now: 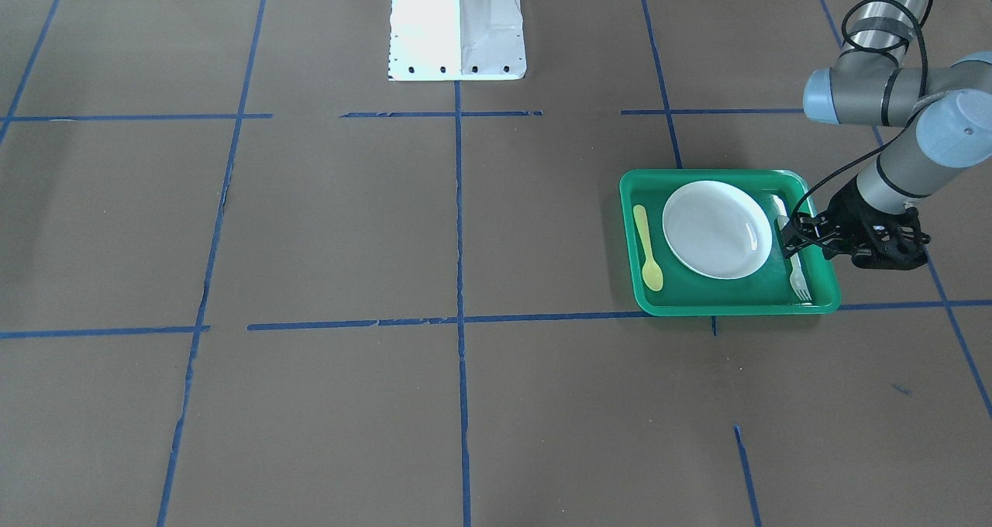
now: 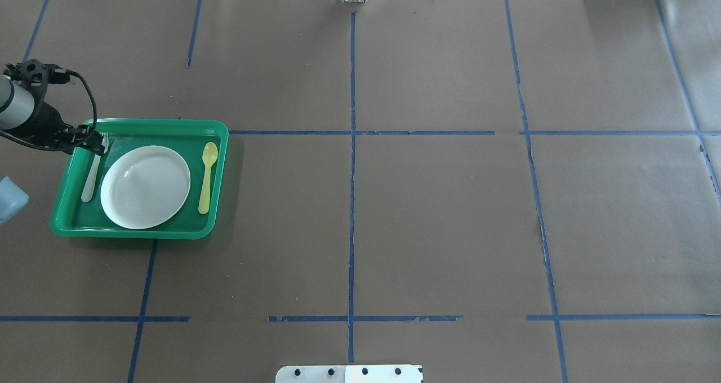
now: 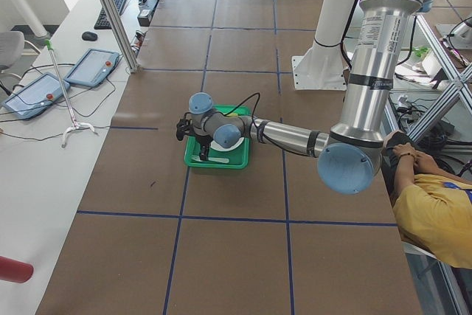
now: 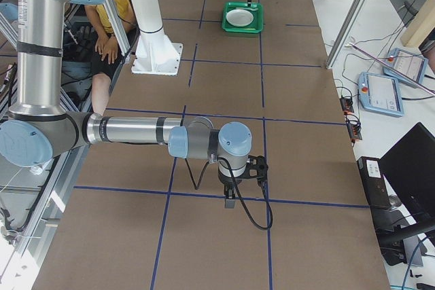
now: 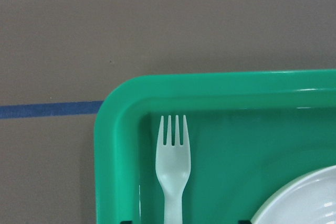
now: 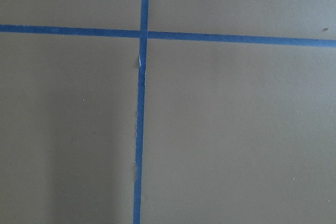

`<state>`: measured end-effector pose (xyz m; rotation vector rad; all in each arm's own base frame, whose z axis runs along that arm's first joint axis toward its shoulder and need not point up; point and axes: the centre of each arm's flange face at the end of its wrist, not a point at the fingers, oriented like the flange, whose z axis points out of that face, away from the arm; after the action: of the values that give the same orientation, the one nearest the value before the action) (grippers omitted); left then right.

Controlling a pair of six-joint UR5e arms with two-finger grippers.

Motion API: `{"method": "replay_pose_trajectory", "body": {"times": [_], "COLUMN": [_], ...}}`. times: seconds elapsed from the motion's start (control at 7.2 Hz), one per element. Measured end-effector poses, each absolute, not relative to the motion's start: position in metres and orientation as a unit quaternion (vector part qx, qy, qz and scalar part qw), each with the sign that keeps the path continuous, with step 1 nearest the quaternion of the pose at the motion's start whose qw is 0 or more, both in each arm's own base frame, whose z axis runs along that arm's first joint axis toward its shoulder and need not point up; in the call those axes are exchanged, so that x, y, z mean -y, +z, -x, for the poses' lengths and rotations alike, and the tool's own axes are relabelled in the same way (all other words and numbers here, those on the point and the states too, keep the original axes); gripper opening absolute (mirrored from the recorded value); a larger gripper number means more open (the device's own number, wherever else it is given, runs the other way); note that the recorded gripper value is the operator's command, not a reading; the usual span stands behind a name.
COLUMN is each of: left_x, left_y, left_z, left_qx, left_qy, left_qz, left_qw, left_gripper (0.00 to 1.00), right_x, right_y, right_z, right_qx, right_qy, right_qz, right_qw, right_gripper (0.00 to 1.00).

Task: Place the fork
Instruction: 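Open the left gripper and raise it away from the tray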

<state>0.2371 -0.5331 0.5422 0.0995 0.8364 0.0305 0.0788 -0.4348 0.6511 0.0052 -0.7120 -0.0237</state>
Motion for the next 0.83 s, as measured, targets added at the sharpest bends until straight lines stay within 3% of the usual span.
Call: {"method": "replay_pose_trajectory", "body": {"times": [0.83], "left_x": [0.512], "left_y": [0.607], "left_z": [-0.032], "left_qx": [-0.378], "left_qy": [0.094], "left_qz": [-0.08], "left_qw": [0.918], "left_gripper": [0.73], "right_x": [0.435], "right_y": [0.651], "right_z": [-0.079], "right_qx": [0.349], "right_qy": [-0.012], "right_qz": [-0.003], "right_qw": [0.937], "right_gripper": [1.0]}}
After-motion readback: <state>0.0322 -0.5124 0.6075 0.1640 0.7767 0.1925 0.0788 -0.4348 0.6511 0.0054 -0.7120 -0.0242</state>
